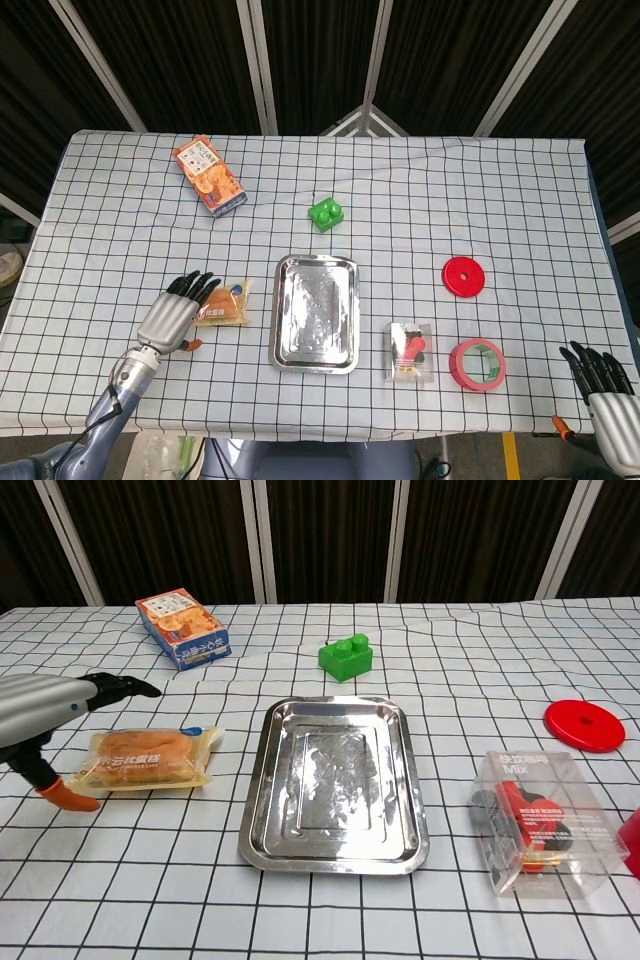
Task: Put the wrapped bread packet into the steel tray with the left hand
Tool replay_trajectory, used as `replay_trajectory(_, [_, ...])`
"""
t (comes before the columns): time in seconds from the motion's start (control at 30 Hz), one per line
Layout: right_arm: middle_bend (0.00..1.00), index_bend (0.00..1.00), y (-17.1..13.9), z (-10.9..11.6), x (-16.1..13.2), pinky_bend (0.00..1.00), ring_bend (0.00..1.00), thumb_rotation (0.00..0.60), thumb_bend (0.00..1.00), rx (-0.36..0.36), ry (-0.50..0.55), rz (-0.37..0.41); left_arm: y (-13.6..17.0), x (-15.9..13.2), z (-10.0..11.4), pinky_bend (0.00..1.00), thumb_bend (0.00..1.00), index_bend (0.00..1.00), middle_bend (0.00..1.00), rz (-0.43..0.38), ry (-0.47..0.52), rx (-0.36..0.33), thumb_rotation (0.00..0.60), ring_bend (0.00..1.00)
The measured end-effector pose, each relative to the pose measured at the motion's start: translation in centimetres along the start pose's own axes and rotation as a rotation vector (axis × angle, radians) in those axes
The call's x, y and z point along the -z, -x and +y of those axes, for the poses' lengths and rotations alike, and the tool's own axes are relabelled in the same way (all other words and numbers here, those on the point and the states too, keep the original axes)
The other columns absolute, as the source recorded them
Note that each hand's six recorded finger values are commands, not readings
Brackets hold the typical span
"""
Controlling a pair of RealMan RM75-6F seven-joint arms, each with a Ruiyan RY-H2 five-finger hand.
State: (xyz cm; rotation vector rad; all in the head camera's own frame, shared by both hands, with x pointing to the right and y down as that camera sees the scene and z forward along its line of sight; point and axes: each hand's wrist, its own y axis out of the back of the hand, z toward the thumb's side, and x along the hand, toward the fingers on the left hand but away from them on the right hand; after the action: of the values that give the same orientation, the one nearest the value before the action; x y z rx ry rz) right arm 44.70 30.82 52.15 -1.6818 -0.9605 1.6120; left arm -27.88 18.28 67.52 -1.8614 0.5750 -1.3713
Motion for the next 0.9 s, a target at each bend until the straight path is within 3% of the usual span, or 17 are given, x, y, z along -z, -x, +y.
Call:
replay_trajectory(0.17, [0.0,0.0,0.4,0.2,0.4,0.0,0.0,0.6,0.3,0.004,0.007,-0.018,-1.5,-0.6,-0.5,0.14,0.19,0.0,0.11,0.004,-0.008,0.024,0.6,0.07])
replay_trajectory(0.27, [0.0,0.0,0.5,0.4,0.7,0.0,0.0,0.6,0.3,0.008,0.013,-0.029,-2.3,-0.8,-1.0,0.22,0.21,0.03,0.19,0.009,-0.017,0.048,0.6,0.15])
replay_trajectory(0.4, [0.0,0.0,0.6,0.6,0.9,0.0,0.0,0.6,0.3,0.012,0.018,-0.032,-3.2,-1.4,-1.2,0.38,0.25,0.19,0.38,0.014,-0.019,0.049,0.6,0.34])
replay_trajectory(0.47, [0.0,0.0,0.5,0.7,0.9,0.0,0.0,0.6,0.3,0.015,0.019,-0.031,-3.3,-1.6,-1.2,0.44,0.26,0.24,0.43,0.017,-0.019,0.043,0.6,0.39])
replay_trajectory(0.6, [0.0,0.0,0.5,0.8,1.0,0.0,0.0,0.6,0.3,0.017,0.019,-0.029,-3.5,-1.7,-1.0,0.5,0.3,0.31,0.49,0.021,-0.023,0.027,0.6,0.44])
replay_trajectory(0.9, [0.0,0.0,0.6,0.8,1.1,0.0,0.0,0.6,0.3,0.011,0.022,-0.038,-2.7,-2.4,0.7,0.53,0.32,0.33,0.5,0.004,-0.015,-0.059,0.6,0.46])
